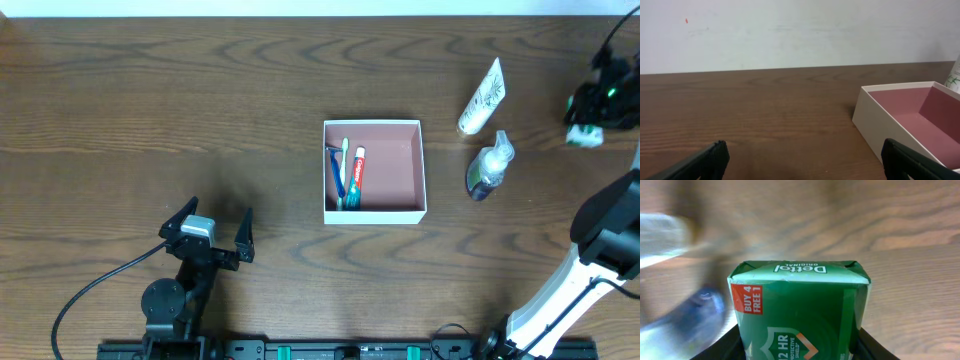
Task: Pack container
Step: 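Lift the soap bar and carry it over the box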
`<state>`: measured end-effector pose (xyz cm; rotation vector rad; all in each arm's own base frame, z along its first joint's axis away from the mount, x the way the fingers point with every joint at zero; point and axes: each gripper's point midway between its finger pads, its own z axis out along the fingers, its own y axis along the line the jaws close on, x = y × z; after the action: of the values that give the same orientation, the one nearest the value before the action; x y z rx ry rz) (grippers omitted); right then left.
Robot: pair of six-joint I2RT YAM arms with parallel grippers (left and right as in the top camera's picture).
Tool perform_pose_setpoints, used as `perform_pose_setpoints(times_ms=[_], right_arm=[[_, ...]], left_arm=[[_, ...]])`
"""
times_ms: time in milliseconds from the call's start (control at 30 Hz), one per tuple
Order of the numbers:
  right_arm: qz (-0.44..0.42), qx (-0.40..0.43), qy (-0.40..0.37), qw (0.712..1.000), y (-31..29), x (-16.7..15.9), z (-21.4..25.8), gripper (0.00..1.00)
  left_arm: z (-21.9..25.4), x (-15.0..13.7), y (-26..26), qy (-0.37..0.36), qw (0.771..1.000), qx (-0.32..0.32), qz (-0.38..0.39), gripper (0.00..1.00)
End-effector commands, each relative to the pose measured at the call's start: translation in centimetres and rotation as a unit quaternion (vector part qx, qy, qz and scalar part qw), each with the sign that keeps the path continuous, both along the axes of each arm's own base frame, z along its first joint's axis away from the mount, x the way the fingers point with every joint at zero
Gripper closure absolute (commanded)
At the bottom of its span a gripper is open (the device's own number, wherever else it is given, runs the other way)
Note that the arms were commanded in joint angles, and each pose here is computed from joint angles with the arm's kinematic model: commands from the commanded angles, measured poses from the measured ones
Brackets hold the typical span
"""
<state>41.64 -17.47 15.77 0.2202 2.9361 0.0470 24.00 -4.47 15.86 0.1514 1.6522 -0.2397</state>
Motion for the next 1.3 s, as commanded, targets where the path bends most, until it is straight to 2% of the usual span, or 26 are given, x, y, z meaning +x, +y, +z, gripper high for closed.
perform_pose_setpoints(times_ms=[0,133,167,233,467,700,967,1267], right_arm=[[0.011,0.034,-0.072,0.997,2.1,1.6,5.5,0.75],[0.035,0.064,-0.108,0.992,6.1,1.0,10.9,0.77],[0.036,0.066,-0.118,0.990,7.0,1.0,12.0,0.80],[0.018,0.077,-0.139,0.987,9.0,1.1,13.9,0.81],[0.101,0.087,-0.167,0.977,17.7,0.4,17.2,0.75],[0.181,0.110,-0.156,0.965,26.5,-0.7,17.4,0.73],[0.216,0.073,-0.144,0.963,31.6,-1.0,16.0,0.69],[0.085,0.045,-0.078,0.992,31.4,0.3,10.0,0.72]], left_arm=[[-1.5,-0.1,0.0,0.023,1.000,-0.002,-0.001,0.02],[-1.5,-0.1,0.0,0.023,1.000,-0.002,-0.001,0.02],[-1.5,-0.1,0.0,0.023,1.000,-0.002,-0.001,0.02],[-1.5,-0.1,0.0,0.023,1.000,-0.002,-0.001,0.02],[-1.5,-0.1,0.0,0.023,1.000,-0.002,-0.001,0.02],[-1.5,-0.1,0.0,0.023,1.000,-0.002,-0.001,0.02],[-1.5,-0.1,0.0,0.023,1.000,-0.002,-0.001,0.02],[-1.5,-0.1,0.0,0.023,1.000,-0.002,-0.001,0.02]])
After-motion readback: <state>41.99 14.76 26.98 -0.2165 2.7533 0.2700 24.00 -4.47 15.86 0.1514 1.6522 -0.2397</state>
